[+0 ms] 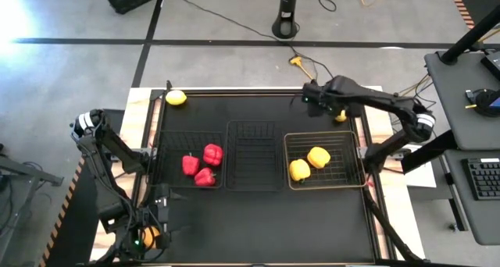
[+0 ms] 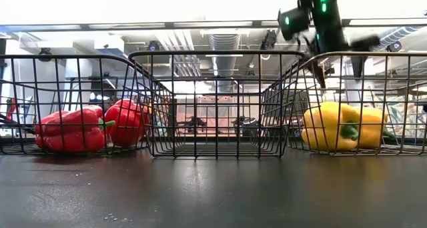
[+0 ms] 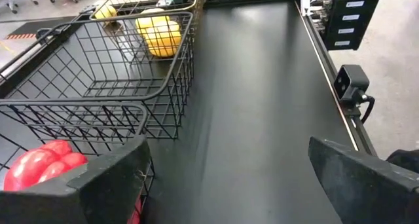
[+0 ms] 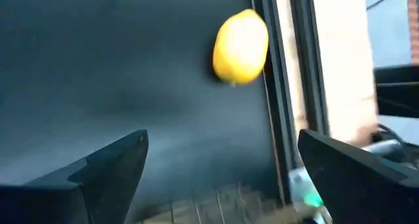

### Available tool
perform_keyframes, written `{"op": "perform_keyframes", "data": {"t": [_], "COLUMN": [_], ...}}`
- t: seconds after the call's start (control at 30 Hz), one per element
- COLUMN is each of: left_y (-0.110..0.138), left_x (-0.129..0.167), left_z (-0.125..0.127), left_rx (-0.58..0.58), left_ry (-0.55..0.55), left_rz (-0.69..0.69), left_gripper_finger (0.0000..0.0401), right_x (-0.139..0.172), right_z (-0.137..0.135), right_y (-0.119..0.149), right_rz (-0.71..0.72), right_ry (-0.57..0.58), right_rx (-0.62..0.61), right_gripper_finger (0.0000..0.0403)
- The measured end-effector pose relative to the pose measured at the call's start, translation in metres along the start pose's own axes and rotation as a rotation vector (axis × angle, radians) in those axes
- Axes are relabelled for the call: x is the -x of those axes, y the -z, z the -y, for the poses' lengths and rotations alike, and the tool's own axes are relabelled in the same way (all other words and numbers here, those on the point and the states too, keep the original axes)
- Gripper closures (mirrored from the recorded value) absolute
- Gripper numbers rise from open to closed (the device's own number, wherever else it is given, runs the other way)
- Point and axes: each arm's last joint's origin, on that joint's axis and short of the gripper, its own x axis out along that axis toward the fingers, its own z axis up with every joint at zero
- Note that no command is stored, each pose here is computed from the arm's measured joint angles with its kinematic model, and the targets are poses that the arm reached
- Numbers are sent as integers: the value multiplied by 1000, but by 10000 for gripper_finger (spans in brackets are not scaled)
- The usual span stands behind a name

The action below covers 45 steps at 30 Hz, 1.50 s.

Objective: Sort produce into baskets
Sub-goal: Put the right lemon into the right black wire basket

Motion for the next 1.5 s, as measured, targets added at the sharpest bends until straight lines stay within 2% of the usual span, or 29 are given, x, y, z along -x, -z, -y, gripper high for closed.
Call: {"op": "perform_keyframes", "data": {"t": [0.17, 0.33, 0.5, 0.7, 0.87, 1.17, 1.33, 1.5], "left_y": [2, 5, 5, 7, 7, 7, 8, 8], "left_x": [-1, -1, -1, -2, -2, -2, -2, -2], "left_z": [-1, -3, -3, -6, -6, -6, -6, -6], "left_rx": [-18, -34, -42, -66, -67, -41, -40, -40], "left_ry": [-5, -12, -15, -34, -35, -35, -25, -26], "left_rz": [-4, -12, -17, -21, -21, -21, -38, -37], "left_gripper_finger": [3, 3, 3, 3, 3, 3, 3, 3], "right_x": [-58, -104, -129, -145, -150, -149, -135, -87], "right_z": [8, 17, 31, 37, 37, 34, 28, 15], "right_y": [-26, -40, -44, -37, -34, -34, -35, -45], "right_rz": [-2, 30, 33, 19, 22, -5, -4, 124], "right_ry": [2, -30, -12, -4, -11, -64, -147, -302], "right_rx": [-136, -277, -370, -394, -378, -337, -247, -192], "right_gripper_finger": [17, 17, 17, 23, 61, 170, 174, 168]}}
